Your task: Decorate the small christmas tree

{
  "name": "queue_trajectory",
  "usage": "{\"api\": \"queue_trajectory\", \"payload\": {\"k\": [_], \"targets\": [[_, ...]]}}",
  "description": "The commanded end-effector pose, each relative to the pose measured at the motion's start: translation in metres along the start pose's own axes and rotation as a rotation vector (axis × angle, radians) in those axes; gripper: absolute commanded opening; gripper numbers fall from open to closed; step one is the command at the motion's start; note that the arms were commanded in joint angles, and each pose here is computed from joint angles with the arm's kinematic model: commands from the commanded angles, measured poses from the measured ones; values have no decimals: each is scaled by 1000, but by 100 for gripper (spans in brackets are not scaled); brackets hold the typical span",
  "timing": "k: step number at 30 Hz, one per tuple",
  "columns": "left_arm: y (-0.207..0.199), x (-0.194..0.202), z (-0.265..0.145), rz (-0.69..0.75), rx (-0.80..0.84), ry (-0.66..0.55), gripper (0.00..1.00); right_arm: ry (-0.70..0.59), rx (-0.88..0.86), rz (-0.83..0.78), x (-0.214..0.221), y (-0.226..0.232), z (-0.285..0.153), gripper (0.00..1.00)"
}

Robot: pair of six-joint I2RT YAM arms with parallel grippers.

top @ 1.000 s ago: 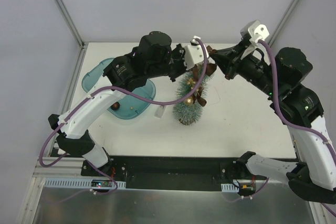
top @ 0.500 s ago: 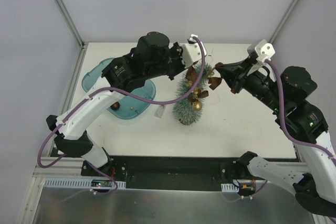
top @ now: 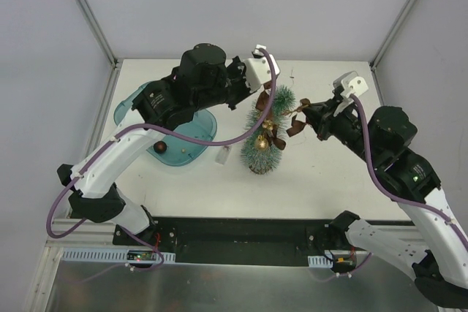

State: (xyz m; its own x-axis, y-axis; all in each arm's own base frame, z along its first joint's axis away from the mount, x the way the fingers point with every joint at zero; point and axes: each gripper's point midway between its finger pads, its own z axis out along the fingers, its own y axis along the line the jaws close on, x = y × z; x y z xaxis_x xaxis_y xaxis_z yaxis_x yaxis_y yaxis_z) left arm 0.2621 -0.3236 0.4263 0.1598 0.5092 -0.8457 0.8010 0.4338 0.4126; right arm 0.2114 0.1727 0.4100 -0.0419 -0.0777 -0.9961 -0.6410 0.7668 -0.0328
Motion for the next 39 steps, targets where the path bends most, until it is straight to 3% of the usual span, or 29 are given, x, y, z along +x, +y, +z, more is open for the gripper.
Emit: {"api": "queue_trajectory", "payload": {"k": [1, 6, 15, 21, 24, 39], "targets": [[14, -12, -18, -9, -53, -51, 4, -81, 105, 26, -18, -18, -4, 5], [14, -12, -20, -12, -55, -53, 4, -73, 125, 20, -21, -24, 3, 6], [13, -12, -21, -14, -48, -57, 5, -39, 107, 13, -21, -29, 27, 20], [12, -11, -20, -12, -45, -53, 5, -14, 72, 13, -10, -27, 44, 50], [12, -9, -20, -10, -48, -48, 5, 14, 78, 18, 4, -29, 48, 58], [18, -4, -22, -12, -69, -35, 6, 11, 121, 54, 25, -36, 18, 70]]}}
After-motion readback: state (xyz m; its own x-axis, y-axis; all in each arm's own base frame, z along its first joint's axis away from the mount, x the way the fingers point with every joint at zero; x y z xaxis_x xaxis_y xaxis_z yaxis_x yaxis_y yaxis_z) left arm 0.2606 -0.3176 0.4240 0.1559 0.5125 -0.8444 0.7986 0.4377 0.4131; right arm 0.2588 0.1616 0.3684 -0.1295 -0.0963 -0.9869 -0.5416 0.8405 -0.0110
